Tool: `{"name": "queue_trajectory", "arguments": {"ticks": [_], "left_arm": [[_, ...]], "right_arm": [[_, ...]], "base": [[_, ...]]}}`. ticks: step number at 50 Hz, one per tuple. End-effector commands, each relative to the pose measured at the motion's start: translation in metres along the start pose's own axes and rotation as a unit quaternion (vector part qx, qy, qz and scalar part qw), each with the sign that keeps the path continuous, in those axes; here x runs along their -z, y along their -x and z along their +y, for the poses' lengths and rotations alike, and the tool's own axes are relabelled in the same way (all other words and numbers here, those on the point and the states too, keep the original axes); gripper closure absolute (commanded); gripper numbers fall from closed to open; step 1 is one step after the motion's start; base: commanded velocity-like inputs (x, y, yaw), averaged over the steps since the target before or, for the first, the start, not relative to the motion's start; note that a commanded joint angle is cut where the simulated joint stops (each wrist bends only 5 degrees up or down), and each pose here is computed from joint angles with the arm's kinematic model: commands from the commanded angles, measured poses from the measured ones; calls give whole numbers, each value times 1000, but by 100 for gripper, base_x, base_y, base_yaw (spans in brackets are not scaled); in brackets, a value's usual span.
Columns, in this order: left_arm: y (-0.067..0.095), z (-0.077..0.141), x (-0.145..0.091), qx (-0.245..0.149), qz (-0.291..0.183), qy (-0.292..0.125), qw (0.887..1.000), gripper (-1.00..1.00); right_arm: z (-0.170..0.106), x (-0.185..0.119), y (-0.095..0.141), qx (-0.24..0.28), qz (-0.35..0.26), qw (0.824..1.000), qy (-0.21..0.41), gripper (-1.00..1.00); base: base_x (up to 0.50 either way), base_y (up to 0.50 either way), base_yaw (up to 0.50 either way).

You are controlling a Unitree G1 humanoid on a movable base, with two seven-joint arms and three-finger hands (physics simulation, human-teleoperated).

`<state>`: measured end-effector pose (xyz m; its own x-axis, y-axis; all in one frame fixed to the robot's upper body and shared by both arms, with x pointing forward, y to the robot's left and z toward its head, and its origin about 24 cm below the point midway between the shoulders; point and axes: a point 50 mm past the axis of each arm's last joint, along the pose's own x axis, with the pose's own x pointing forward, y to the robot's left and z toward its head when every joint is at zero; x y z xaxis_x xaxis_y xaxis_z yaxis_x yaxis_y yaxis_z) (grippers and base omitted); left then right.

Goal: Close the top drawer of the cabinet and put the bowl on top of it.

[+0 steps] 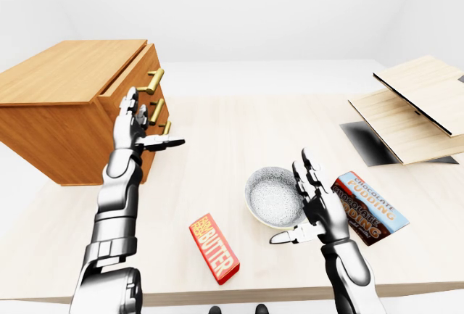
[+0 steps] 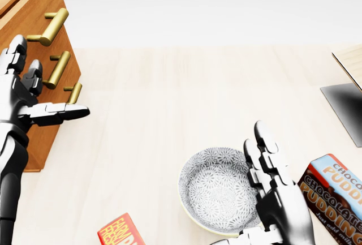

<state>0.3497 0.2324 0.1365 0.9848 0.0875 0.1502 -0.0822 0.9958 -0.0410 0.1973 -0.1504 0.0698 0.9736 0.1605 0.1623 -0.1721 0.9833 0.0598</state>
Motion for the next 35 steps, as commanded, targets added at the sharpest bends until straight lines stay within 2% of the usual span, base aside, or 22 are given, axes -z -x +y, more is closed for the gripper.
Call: {"name": "queue_trajectory", "arguments": {"ticks": [1,11,22,35], "left_arm": [[-3,7,1,-9,8,8,1000,-100],[-4,9,-1,-16,6,7,1000,-100],[-14,18,3,-36,33,14,999,-100],[-18,23,2,-48,37,19,998,-100]], "right_arm": [[1,1,0,0,1,1000,1,-100],[0,1,0,-1,1,1000,0,-100],[0,0,0,-1,0,1000,0,-100],[1,1,-1,-2,1,1000,0,-100]], "base": [[0,0,0],[0,0,0],[0,0,0],[0,0,0]]}}
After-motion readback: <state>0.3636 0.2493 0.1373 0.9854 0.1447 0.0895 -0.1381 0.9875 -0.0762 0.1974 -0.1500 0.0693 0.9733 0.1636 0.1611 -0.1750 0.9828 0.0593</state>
